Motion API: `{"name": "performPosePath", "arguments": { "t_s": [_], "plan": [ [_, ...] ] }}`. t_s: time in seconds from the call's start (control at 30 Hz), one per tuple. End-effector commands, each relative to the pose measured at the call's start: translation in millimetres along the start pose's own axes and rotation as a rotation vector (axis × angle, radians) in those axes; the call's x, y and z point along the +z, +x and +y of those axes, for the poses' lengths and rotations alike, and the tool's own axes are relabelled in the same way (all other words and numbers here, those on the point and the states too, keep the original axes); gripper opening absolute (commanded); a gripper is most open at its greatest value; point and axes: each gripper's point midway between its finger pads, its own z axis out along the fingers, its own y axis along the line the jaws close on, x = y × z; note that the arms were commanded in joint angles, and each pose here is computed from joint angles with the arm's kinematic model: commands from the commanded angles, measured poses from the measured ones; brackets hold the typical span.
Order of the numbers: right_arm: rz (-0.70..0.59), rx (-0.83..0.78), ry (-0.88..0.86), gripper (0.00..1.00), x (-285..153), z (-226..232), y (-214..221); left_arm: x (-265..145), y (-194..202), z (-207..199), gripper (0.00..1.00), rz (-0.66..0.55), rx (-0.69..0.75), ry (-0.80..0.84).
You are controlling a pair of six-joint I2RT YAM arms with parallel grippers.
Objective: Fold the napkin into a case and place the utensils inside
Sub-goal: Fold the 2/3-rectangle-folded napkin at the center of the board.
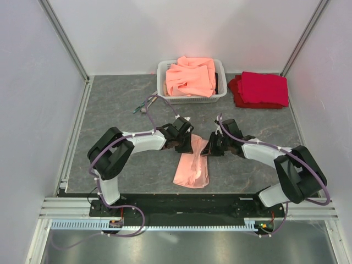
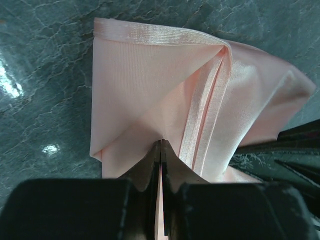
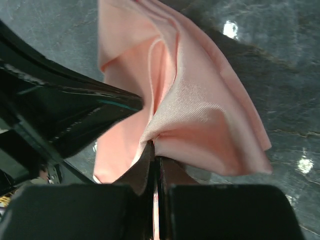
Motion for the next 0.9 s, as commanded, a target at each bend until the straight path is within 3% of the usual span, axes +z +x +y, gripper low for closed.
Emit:
{"name": "performPosePath", "arguments": {
  "t_s": [0.0,0.3,0.53,0.87],
  "plan": [
    [-0.059,-0.001,0.038,0.00,-8,20,-19,9,6,-11,0.07,0.044,-0.037,0.047],
    [-0.082,-0.010,0.135,0.00,-27,6,-17,-8,0,-14,0.07,0.010,-0.019,0.060],
    [-0.068,-0.033,0.197,0.00,-27,-6,-15,-33,-15,-39,0.07,-0.042,-0.025,0.141],
    [-0.081,-0.040,0.191,0.00,-31,1,-22,6,-3,-45,0.06,0.050,-0.066,0.150]
  ]
}}
